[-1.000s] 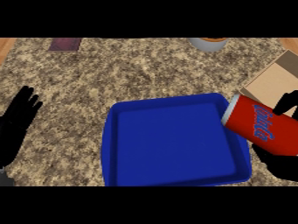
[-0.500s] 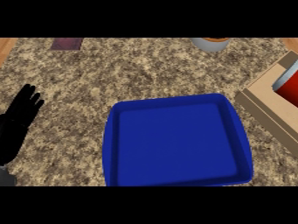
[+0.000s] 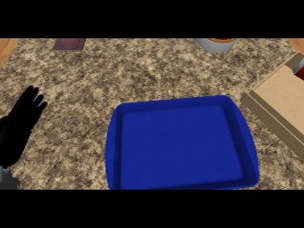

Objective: Pick the can from the tray and place it in the cardboard box

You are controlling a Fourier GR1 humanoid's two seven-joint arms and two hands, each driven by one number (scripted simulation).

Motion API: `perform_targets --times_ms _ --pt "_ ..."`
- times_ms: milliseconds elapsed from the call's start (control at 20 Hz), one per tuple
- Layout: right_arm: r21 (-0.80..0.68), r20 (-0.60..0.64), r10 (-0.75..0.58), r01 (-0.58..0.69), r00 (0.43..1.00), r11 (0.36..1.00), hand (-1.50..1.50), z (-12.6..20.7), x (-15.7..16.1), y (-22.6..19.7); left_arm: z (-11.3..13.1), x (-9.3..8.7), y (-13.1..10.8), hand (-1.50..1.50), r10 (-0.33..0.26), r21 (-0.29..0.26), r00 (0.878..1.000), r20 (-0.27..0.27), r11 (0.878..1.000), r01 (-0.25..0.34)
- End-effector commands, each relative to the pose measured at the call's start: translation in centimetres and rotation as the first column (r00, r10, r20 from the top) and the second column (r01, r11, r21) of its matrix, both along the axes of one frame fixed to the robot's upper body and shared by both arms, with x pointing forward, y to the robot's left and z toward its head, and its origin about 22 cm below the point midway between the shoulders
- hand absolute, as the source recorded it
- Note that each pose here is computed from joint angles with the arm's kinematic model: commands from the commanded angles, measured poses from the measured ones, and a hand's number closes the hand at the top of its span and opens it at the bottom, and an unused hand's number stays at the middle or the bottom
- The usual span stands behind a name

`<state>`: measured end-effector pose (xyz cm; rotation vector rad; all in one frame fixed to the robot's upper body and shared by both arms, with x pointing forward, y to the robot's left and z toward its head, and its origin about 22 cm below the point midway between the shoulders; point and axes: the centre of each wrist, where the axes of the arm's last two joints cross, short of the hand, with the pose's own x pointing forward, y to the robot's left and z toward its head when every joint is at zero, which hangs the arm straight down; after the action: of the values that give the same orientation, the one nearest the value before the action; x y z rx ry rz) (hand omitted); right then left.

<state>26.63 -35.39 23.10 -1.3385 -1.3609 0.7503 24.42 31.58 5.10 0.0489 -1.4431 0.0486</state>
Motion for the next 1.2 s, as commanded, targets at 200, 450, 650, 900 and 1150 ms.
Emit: perform_targets --times_ms 200,450,650,900,1150 --pt "0.013 -0.043 0.022 -0.021 0.999 1.0 1.5 -5.7 2.1 -3.5 0.6 -0.2 0.0 0.0 -0.009 -0.006 1.0 0.0 1.0 0.009" --pt "0.076 -0.129 0.027 -0.018 0.991 0.997 1.5 -8.8 4.5 -5.2 -0.3 0.4 0.4 0.0 -0.007 -0.008 1.0 0.001 1.0 0.007" --pt "0.122 -0.265 -0.089 0.125 0.96 0.985 1.5 -10.9 4.6 -6.9 1.0 0.1 0.6 0.0 0.006 0.016 1.0 0.008 1.0 -0.007" --pt "0.194 -0.316 0.023 0.041 0.948 0.98 -1.5 -12.9 4.5 -9.9 0.7 -0.6 0.3 0.0 -0.02 0.018 1.0 -0.006 1.0 0.02" --pt "0.319 -0.119 0.082 -0.04 0.99 0.947 -1.5 -15.0 3.2 -7.9 0.9 0.2 1.9 0.0 0.011 0.006 1.0 0.005 1.0 -0.011"
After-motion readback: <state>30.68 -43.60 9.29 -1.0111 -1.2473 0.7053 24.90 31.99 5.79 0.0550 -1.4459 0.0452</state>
